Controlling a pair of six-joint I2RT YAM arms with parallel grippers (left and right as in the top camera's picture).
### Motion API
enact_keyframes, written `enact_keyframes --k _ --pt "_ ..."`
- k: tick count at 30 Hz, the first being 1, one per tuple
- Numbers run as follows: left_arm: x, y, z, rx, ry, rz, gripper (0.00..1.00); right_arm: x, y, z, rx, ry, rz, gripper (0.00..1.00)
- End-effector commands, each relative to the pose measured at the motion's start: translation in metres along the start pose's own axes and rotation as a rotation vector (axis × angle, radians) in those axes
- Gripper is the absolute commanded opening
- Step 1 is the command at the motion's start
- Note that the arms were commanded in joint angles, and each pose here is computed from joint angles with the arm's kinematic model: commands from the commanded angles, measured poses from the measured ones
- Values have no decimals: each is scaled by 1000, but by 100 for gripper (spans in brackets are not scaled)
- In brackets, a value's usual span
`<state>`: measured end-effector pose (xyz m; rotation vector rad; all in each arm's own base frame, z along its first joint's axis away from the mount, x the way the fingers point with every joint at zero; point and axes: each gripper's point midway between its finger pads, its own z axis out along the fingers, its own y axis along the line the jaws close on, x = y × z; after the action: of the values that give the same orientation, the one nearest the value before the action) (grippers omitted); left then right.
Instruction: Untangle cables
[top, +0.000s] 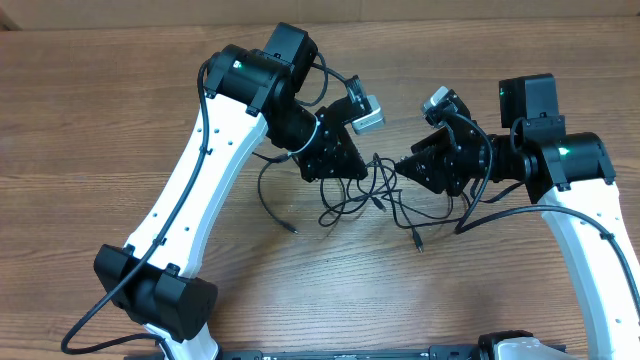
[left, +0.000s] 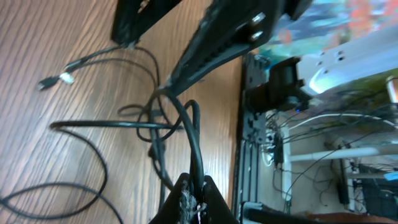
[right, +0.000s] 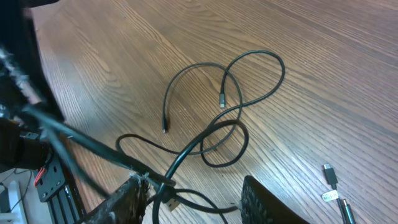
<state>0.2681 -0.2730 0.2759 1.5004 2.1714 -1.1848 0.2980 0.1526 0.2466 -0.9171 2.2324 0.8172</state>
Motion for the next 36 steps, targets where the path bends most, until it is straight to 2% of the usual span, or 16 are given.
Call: enact_keyframes --k 1,8,15,22,28,31,36 --pt "-17 -22 -11 57 -88 76 4 -5 1 -3 0 -13 -14 47" --pt "-25 -27 -11 85 -128 99 4 -17 29 -6 -162 -88 -13 50" --pt "-24 -26 -11 80 -124 95 4 -13 32 -6 -171 -74 -15 50" --pt "-27 -29 -11 96 -135 98 4 -27 59 -14 -331 -158 -18 37" --pt "-25 -26 -12 84 -132 94 4 -26 59 -14 -335 -156 -14 4" --pt "-23 -21 -13 63 -121 89 4 -25 58 -14 -330 -150 -10 4" --pt "2 12 -13 -123 24 5 4 -9 33 -6 -177 -51 86 4"
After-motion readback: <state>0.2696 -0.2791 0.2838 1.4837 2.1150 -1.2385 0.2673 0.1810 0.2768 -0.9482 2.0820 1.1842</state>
